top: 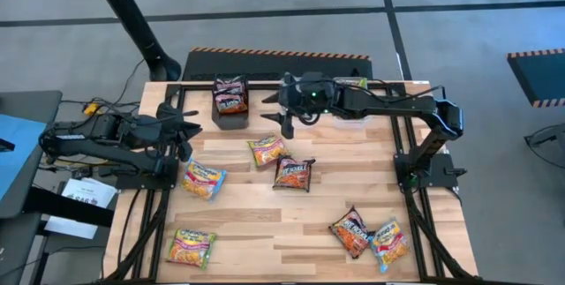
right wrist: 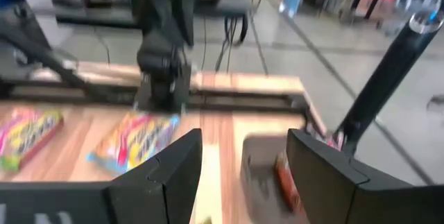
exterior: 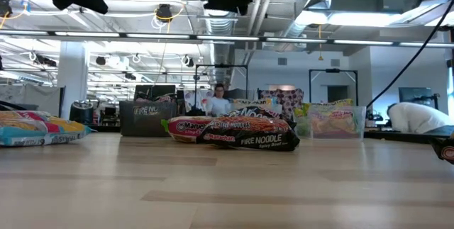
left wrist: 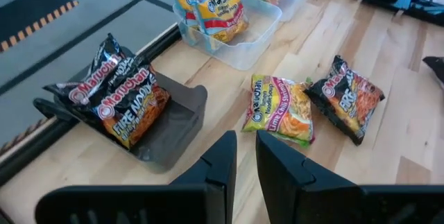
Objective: Sort Maruchan noodles
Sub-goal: Put the top green noodle pack into the right transparent bin
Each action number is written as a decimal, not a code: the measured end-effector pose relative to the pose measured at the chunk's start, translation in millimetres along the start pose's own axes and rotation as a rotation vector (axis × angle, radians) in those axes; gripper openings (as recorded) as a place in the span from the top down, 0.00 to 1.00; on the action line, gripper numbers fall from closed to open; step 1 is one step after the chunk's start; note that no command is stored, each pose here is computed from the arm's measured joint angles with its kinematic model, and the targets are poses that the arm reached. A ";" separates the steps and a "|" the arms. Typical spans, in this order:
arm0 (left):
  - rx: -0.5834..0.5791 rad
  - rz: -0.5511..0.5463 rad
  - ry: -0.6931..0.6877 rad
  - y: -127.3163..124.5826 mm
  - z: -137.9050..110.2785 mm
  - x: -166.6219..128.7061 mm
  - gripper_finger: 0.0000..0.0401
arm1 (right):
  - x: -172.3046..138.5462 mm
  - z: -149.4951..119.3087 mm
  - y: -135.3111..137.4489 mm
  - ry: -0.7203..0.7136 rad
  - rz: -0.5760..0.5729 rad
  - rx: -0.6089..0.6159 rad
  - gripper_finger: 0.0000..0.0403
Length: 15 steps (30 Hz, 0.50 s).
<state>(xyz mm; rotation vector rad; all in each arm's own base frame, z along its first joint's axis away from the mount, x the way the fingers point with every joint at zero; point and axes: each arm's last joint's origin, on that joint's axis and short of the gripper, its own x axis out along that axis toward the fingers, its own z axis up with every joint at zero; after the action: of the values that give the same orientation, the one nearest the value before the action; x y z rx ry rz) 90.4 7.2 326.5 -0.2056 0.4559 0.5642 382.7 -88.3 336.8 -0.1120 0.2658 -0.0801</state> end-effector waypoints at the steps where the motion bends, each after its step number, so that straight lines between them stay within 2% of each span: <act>1: -0.008 0.000 0.000 0.0 0.0 0.0 0.89 | 0.0 -2.5 0.4 0.025 0.004 0.001 0.42; 7: -0.014 0.002 0.005 -1.0 0.1 1.3 0.89 | -0.5 -12.1 2.0 0.123 0.020 0.013 0.42; 15: -0.015 0.003 0.005 -0.9 0.1 1.2 0.89 | 32.5 -49.6 9.5 0.256 0.051 0.026 0.42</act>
<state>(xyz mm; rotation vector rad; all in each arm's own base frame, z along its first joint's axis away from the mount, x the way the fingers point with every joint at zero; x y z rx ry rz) 91.8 7.0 326.1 -0.2207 0.4575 0.5702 401.4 -86.9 279.8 -0.0686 0.5225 -0.0467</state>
